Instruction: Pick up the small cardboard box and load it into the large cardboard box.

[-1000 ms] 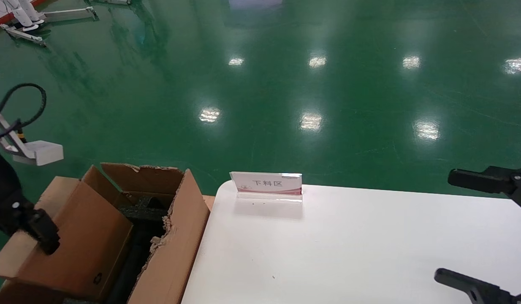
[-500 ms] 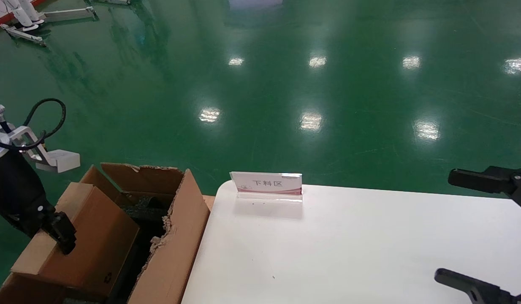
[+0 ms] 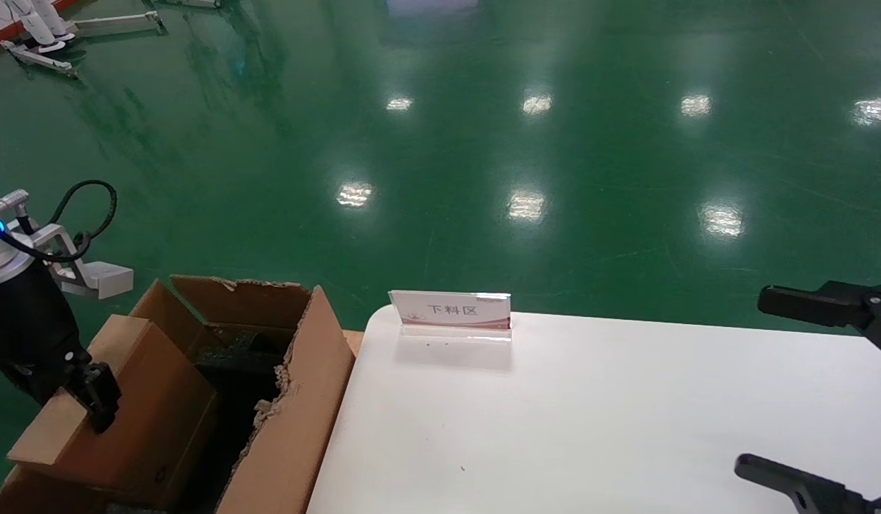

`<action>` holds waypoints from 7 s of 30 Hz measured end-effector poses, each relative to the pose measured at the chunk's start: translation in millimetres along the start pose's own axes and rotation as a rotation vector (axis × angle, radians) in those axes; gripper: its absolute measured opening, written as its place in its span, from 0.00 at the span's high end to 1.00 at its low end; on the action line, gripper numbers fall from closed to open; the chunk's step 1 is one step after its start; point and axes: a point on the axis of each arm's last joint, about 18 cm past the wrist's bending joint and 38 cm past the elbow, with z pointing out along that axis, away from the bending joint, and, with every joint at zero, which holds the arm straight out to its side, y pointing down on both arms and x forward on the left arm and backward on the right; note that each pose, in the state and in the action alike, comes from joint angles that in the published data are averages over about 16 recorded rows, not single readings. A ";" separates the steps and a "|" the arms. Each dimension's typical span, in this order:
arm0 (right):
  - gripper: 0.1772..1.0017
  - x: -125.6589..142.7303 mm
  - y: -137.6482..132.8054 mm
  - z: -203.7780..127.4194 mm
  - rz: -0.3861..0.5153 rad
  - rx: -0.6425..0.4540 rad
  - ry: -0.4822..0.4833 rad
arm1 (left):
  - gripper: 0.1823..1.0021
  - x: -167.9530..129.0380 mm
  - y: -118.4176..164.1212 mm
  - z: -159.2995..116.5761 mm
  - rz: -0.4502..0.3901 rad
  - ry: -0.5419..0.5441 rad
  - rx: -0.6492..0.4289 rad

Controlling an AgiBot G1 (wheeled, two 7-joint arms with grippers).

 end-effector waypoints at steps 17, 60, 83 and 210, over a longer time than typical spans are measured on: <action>0.01 0.0 0.0 0.0 0.000 0.000 0.000 | 0.70 -3.0 -11.9 12.7 -0.006 -0.085 -0.035; 0.01 0.0 0.0 0.0 0.000 0.000 0.000 | 0.70 -2.7 -29.7 78.4 -0.027 -0.114 -0.034; 0.01 0.0 0.0 -0.1 0.000 0.000 0.000 | 0.64 -4.6 -29.4 83.1 -0.033 -0.117 -0.035; 0.01 0.0 0.0 0.0 0.000 0.000 0.000 | 0.01 226.1 -8.1 -27.5 1.219 0.990 0.943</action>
